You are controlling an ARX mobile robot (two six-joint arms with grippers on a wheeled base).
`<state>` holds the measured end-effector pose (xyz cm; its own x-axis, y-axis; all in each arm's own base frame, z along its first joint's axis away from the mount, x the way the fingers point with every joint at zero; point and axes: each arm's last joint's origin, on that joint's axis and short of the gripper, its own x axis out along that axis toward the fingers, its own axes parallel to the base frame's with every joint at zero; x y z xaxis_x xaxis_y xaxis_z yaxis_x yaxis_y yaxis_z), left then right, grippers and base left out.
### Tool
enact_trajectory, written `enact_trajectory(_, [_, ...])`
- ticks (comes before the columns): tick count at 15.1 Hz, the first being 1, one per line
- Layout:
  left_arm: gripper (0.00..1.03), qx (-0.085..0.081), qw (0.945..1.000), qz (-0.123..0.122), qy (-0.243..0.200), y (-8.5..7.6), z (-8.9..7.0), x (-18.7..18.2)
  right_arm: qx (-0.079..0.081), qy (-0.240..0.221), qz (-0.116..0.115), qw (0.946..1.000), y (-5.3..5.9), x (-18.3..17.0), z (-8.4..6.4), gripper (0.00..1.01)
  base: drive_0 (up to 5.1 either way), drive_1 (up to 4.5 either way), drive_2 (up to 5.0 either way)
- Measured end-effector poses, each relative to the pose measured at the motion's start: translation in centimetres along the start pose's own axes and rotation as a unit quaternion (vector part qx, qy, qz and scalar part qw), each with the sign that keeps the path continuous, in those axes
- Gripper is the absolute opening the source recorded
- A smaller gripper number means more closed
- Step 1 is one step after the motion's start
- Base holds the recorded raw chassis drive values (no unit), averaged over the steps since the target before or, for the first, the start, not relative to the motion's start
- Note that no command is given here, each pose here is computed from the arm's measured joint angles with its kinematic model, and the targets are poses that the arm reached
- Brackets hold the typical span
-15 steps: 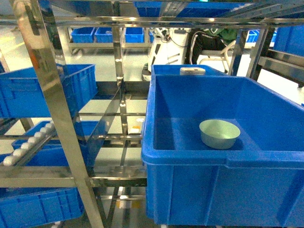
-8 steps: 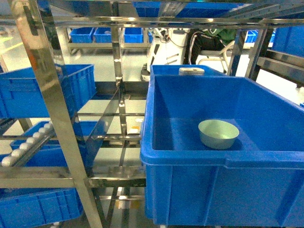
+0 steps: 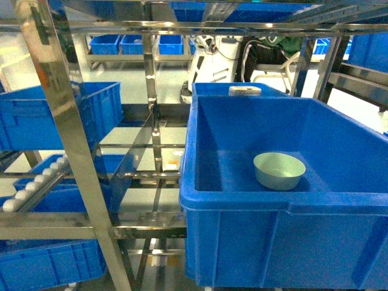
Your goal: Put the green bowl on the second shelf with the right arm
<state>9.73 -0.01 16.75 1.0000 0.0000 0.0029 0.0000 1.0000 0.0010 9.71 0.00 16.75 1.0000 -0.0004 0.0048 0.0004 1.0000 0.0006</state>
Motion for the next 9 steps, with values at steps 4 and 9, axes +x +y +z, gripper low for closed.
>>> enact_trajectory(4, [0.98,0.000,1.0000,0.000,0.000,0.00,-0.01,0.00,0.000,0.001,0.000,1.0000,0.00,0.00,-0.02,0.98,0.0,0.00,0.0])
enact_trajectory(9, [0.98,0.000,1.0000,0.000,0.000,0.00,0.00,0.00,0.000,0.000,0.000,1.0000,0.00,0.00,0.00,0.98,0.0,0.00,0.0])
